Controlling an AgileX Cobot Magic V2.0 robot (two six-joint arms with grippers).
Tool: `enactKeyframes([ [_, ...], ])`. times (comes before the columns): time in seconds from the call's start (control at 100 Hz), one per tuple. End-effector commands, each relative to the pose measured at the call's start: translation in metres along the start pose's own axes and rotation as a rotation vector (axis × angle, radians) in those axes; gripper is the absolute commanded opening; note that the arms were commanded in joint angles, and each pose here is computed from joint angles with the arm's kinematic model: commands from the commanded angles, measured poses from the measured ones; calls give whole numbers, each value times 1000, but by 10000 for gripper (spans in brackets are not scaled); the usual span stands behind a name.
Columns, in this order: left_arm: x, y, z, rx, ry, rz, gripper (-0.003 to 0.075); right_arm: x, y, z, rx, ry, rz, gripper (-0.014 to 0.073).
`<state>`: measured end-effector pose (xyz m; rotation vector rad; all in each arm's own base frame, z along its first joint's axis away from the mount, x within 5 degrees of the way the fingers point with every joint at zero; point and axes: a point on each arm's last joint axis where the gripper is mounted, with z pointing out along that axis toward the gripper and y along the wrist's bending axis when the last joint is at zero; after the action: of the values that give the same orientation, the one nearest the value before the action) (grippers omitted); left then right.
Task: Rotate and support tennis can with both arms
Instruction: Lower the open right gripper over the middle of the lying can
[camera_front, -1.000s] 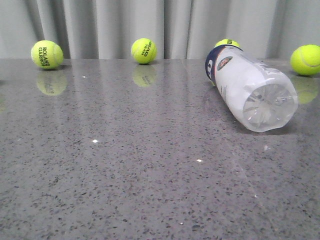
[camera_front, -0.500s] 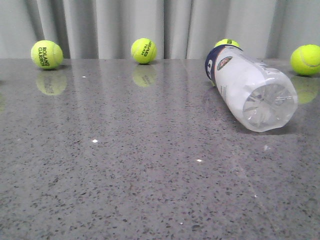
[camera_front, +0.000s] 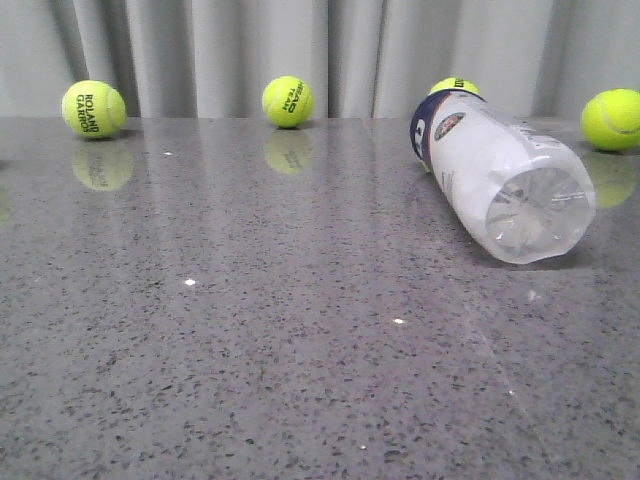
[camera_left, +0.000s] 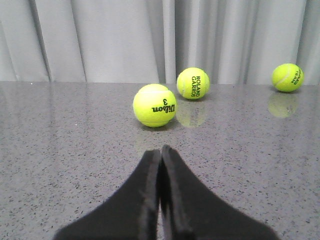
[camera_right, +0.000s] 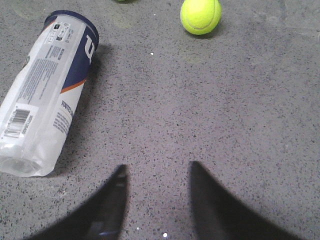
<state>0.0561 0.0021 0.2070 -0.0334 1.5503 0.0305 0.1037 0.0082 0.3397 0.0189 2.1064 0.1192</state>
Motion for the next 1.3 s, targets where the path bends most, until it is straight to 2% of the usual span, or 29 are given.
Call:
enactKeyframes([
  [0.0, 6, 1, -1, -8, -69, -18, -20, -21, 2, 0, -6, -57, -3, 589],
  [0.05, 6, 1, -1, -8, -69, -18, -20, -22, 2, 2, -5, -48, -3, 670],
  [0.24, 6, 1, -1, -8, -69, -18, -20, -23, 2, 4, -7, -65, 5, 594],
  [0.39, 6, 1, -1, -8, -69, -18, -20, -30, 3, -2, -10, -70, 5, 591],
  [0.57, 6, 1, -1, -8, -69, -18, -20, -55, 9, 3, -43, 31, 37, 591],
  [0.8, 6, 1, -1, -8, -69, -18, -20, -88, 19, 32, -71, 184, 26, 591],
  [1.06, 6, 1, -1, -8, -69, -18, -20, -118, 50, 71, -148, 297, 15, 591],
  [1.29, 6, 1, -1, -8, -69, -18, -20, -131, 83, 116, -186, 412, 4, 591],
])
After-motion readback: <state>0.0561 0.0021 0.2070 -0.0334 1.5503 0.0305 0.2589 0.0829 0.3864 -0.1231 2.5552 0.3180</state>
